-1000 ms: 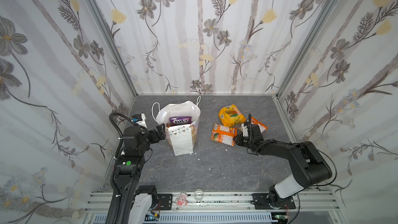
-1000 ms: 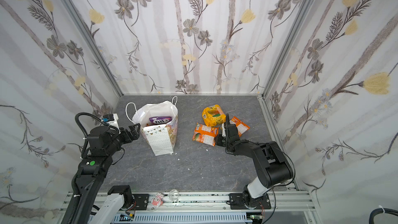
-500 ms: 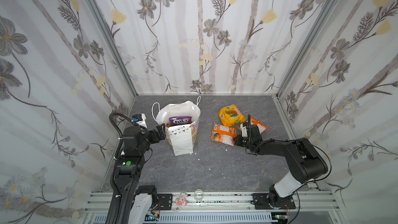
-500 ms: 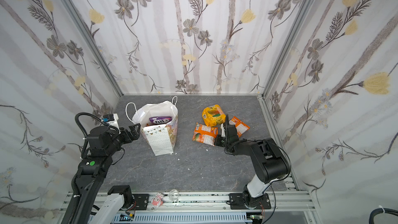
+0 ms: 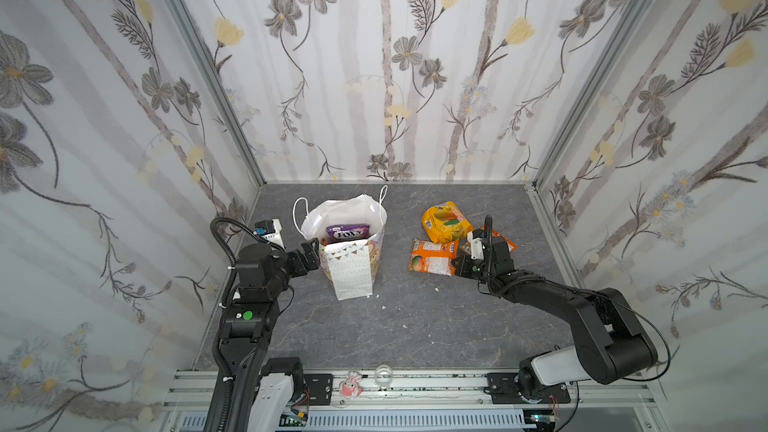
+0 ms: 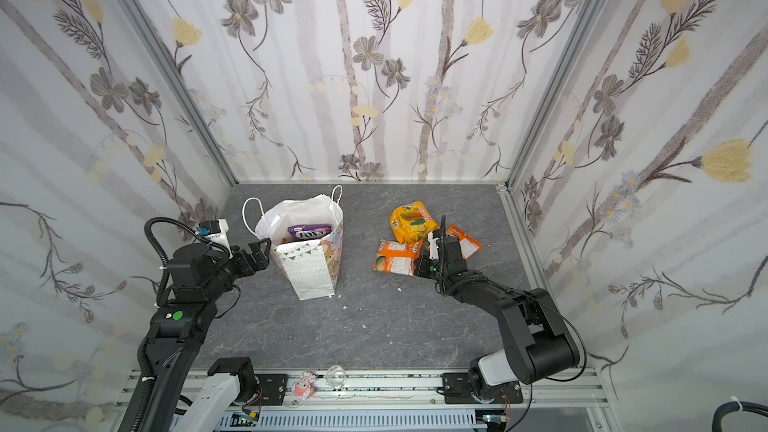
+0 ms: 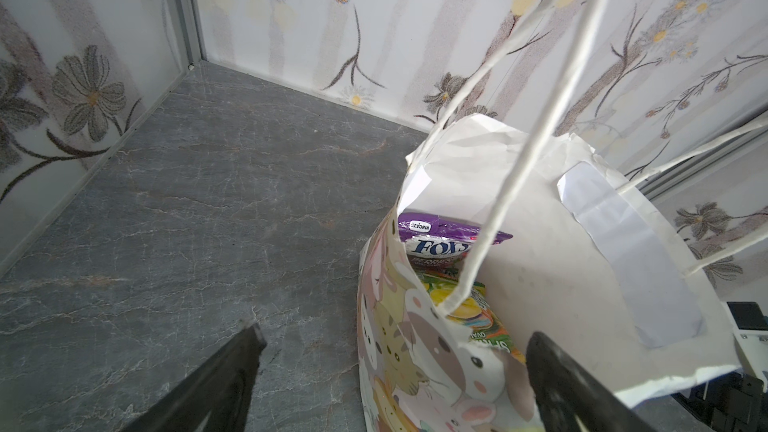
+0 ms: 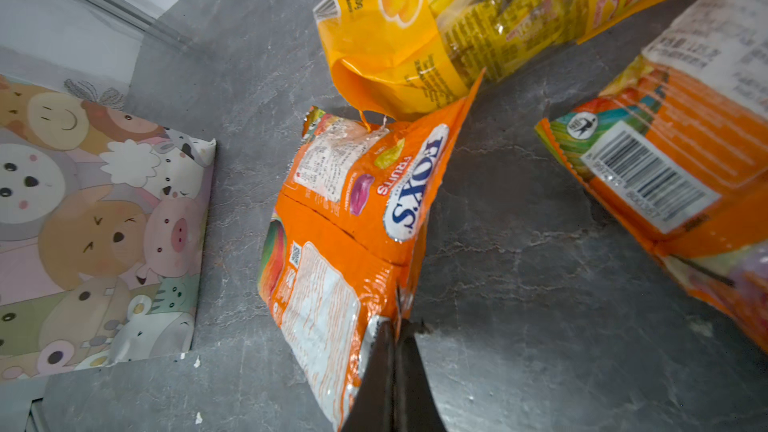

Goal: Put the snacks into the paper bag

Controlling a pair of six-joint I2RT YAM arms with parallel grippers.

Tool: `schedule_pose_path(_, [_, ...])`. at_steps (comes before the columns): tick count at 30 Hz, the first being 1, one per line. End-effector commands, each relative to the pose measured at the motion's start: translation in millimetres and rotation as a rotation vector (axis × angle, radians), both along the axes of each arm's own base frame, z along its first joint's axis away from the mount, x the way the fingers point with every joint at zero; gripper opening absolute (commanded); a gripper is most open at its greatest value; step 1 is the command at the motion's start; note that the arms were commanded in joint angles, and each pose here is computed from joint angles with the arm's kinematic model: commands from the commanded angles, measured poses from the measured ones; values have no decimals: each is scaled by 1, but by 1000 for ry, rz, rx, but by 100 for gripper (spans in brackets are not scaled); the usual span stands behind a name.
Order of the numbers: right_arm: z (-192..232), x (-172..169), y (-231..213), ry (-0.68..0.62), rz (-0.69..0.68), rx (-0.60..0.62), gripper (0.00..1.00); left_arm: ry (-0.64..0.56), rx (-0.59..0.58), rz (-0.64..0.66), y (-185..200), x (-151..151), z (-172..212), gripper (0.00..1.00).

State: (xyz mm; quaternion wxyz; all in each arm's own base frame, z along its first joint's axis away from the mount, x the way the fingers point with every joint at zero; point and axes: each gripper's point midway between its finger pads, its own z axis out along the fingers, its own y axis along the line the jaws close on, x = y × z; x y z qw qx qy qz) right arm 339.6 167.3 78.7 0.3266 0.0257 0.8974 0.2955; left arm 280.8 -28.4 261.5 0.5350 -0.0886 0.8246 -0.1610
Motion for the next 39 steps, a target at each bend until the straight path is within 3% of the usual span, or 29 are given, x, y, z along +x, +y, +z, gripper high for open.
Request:
schedule_pose_path(1, [25,2,6,-63,31,24,0,-26,0,0,0,1,7,100])
schedule_pose_path(11, [92,-9,18,-209,88,103,0,-30,-1,0,0,1,8,100])
schedule_pose_path(16, [125,-22,43,-254,156,79,0,-30,-1,-2,0,1,7,100])
schedule_pose_path(25, [210,-41,63,-421,219,189,0,-34,-1,0,0,0,8,100])
schedule_pose_path(39, [284,-60,93,-579,285,147,0,-31,-4,4,0,1,8,100])
